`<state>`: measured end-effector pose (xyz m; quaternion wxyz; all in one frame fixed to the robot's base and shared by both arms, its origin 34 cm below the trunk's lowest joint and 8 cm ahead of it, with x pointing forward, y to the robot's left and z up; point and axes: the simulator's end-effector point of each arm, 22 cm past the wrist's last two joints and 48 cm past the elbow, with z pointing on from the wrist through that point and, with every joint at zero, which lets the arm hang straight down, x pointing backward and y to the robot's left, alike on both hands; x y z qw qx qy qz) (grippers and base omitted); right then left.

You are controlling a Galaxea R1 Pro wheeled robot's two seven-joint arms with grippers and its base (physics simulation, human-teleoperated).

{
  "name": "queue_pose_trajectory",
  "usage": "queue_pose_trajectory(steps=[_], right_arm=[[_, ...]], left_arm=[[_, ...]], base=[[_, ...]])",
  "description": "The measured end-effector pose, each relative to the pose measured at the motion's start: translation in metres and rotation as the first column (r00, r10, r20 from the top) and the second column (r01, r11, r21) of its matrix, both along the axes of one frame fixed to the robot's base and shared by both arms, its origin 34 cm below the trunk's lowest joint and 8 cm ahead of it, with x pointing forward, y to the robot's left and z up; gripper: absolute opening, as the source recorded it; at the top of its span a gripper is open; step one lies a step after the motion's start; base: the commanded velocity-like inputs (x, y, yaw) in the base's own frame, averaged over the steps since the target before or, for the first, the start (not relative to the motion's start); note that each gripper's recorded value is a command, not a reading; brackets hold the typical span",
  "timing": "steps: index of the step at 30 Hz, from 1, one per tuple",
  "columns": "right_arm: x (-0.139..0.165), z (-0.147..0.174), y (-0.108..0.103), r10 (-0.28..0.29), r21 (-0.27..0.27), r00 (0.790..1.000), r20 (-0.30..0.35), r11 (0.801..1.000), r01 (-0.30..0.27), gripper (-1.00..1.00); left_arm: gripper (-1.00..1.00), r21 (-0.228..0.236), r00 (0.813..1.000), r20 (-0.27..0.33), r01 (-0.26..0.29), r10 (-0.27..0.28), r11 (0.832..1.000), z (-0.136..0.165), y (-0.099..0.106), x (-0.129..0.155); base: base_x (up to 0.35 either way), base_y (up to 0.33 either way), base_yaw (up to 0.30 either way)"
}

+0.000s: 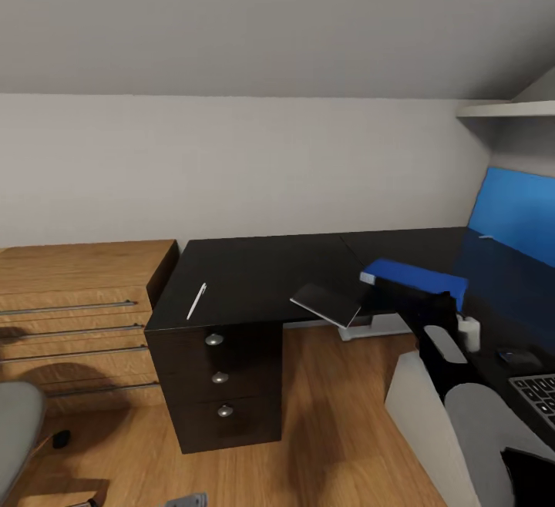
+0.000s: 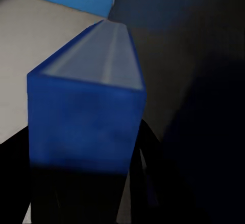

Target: In the bedroom, organize the workspace by keeping the computer under the desk, ensuring the monitor is on the desk, placing the keyboard on the desk next to the monitor, placing the mouse on the desk next to the keyboard, moving the folder from the swivel chair onto the desk next to the mouse, stacking the notebook on top of the folder with the pen on top of the notebook, and positioning the swivel chair next to the desk.

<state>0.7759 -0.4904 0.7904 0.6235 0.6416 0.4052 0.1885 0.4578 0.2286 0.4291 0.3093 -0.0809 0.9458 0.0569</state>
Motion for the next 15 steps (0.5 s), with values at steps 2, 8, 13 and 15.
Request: queue_pose_trajectory(steps=[2,8,13,15], right_arm=[[0.012,0.003,-0.001,-0.01,0.005,0.999,-0.032,1.0,0.01,-1.0],[0.025,0.012,-0.004,-0.036,0.016,0.998,-0.056,0.999,0.037,-1.0],[0.023,0.005,-0.004,-0.048,0.055,0.997,-0.062,0.997,0.052,-1.0],[0.021,0.001,-0.004,-0.053,0.071,0.997,-0.063,0.996,0.058,-1.0]], left_arm=[[1.0,0.0,1.0,0.0,0.0,0.0,1.0,0.0,0.0,0.0],[1.0,-0.004,1.0,0.0,-0.001,0.001,1.0,0.0,-0.003,0.0],[1.0,-0.012,1.0,0.019,-0.006,0.006,1.0,0.003,-0.008,0.003],[1.0,-0.015,1.0,0.026,-0.008,0.009,1.0,0.004,-0.011,0.004]], base=[[0.0,0.0,0.0],[0.0,0.0,0.0],[0.101,0.0,-0.056],[0.27,0.0,-0.201]])
